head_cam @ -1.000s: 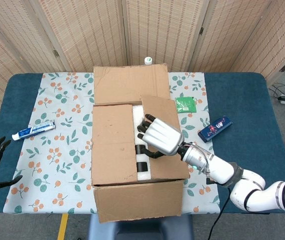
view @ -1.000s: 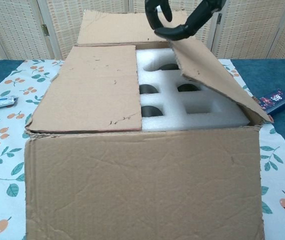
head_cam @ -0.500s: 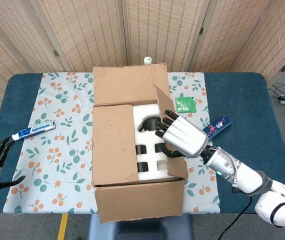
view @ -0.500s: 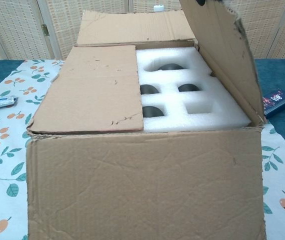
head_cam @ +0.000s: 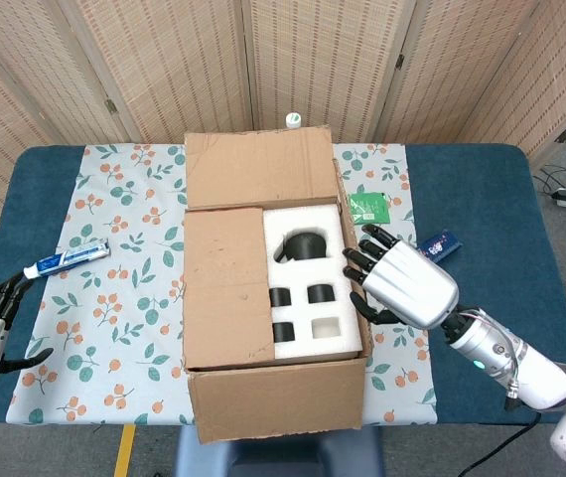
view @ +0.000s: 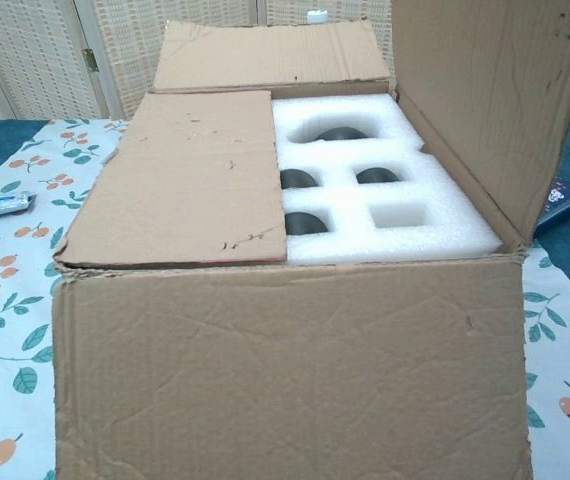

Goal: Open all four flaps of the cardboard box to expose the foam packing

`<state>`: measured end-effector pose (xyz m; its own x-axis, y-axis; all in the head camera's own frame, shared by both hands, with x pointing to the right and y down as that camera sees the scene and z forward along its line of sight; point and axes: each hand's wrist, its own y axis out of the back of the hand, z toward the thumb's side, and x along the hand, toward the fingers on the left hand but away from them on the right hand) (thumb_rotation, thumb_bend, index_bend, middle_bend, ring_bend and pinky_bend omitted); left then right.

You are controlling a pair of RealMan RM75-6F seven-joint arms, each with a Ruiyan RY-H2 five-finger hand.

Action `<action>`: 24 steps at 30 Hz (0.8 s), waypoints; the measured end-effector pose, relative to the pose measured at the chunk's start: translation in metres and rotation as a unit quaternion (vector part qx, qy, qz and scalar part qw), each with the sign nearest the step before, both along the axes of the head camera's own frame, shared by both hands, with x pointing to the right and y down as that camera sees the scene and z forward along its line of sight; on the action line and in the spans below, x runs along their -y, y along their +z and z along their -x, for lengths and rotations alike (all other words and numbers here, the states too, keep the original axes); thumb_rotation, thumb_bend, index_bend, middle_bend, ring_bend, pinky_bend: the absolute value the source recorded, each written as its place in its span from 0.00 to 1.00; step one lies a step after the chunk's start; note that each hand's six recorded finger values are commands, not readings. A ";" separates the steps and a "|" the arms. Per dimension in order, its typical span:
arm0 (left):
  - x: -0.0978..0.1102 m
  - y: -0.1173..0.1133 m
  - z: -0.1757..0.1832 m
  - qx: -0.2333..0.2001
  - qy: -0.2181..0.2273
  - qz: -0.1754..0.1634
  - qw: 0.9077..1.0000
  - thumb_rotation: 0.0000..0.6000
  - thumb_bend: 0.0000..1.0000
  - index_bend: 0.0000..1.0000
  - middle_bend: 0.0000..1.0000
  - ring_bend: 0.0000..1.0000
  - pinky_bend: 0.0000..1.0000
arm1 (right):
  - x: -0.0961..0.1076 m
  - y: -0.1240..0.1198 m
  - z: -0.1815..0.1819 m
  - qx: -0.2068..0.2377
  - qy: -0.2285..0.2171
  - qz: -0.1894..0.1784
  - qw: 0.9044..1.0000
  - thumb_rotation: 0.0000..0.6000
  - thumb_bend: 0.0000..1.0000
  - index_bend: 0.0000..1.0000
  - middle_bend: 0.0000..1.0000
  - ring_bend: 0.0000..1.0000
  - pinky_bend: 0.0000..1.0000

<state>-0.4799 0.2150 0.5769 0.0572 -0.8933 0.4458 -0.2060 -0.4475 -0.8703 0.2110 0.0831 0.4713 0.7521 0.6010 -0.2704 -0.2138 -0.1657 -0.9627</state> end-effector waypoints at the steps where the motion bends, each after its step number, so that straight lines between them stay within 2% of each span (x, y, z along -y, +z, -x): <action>1: 0.000 0.001 0.000 0.000 0.000 0.001 1.000 1.00 0.10 0.00 0.00 0.00 0.00 | -0.001 -0.002 -0.003 0.001 0.002 -0.002 1.000 0.42 0.54 0.52 0.38 0.37 0.22; 13: 0.000 0.003 -0.002 0.003 0.002 0.004 1.000 1.00 0.10 0.00 0.00 0.00 0.00 | -0.015 -0.016 -0.044 -0.001 0.036 -0.015 0.999 0.42 0.54 0.52 0.38 0.38 0.22; 24: -0.001 0.006 -0.004 0.007 0.005 0.007 1.000 1.00 0.10 0.00 0.00 0.00 0.00 | -0.045 -0.013 -0.102 -0.043 0.091 -0.019 0.995 0.42 0.54 0.52 0.38 0.38 0.22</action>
<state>-0.4758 0.2158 0.5826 0.0598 -0.8864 0.4590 -0.1893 -0.4616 -0.8667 0.3126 0.1281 0.4581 0.6057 0.7358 -0.3029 -0.2654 -0.1720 -0.9487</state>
